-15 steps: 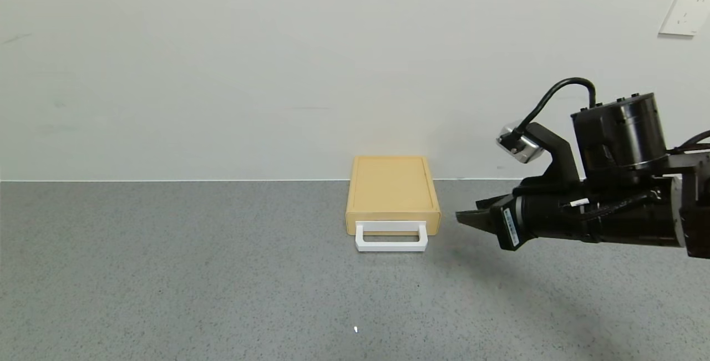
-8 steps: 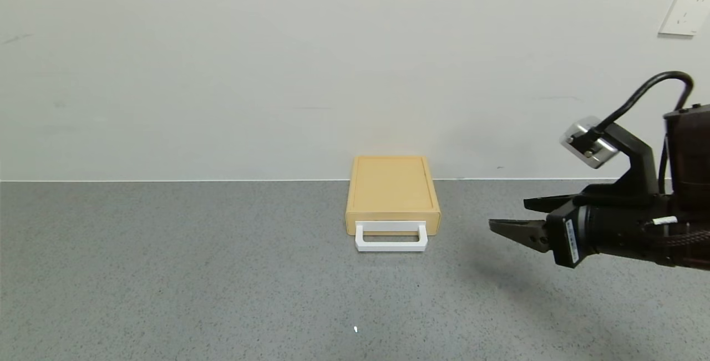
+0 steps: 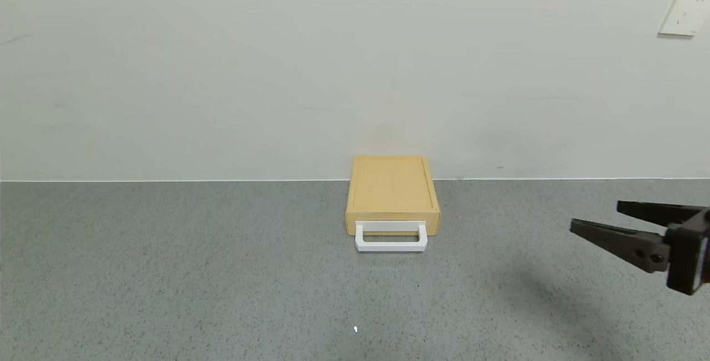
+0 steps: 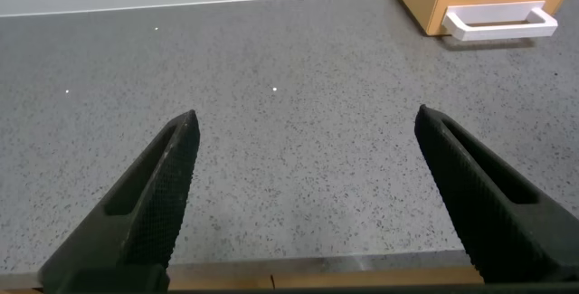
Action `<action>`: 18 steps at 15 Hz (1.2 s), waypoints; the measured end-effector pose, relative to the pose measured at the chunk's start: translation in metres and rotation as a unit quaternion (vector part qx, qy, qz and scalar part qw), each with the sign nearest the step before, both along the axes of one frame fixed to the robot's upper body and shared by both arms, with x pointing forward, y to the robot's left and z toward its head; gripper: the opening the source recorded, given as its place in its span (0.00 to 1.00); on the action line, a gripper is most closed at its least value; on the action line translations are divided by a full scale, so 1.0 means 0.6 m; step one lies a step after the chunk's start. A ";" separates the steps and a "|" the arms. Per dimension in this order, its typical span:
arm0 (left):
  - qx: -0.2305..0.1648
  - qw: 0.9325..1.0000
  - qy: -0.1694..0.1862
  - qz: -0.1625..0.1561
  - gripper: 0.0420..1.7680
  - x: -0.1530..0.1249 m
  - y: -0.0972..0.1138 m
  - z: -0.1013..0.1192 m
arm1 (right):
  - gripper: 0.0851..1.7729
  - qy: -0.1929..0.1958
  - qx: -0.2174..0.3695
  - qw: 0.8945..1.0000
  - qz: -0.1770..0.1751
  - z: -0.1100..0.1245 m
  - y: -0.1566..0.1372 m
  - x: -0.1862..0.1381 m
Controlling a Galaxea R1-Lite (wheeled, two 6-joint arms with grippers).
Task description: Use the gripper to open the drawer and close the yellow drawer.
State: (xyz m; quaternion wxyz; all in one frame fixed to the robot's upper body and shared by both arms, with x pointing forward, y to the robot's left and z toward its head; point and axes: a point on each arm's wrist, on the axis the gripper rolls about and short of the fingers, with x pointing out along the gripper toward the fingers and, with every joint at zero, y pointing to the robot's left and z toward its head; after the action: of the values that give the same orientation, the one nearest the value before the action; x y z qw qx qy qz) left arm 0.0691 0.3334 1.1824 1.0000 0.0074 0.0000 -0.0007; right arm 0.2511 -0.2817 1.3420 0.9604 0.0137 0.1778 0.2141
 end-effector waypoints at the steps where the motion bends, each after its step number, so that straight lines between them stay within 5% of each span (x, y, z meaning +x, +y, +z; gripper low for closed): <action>1: 0.000 1.000 0.000 0.000 0.97 0.000 0.000 0.000 | 0.90 -0.002 0.009 1.000 -0.017 -0.004 -0.013 -0.017; 7: 0.000 1.000 0.000 0.000 0.97 0.000 0.000 0.000 | 0.93 -0.039 0.025 0.993 -0.105 -0.024 -0.071 -0.130; 18: 0.000 1.000 0.000 0.000 0.97 0.000 0.000 0.000 | 0.95 -0.140 0.035 0.976 -0.161 -0.087 -0.087 -0.335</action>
State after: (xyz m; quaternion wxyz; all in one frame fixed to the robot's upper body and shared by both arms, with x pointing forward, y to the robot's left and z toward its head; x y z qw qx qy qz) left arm 0.0691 0.3334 1.1823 1.0000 0.0073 0.0002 -0.0007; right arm 0.0500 -0.3339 1.2896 0.9966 0.0454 0.0298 0.0624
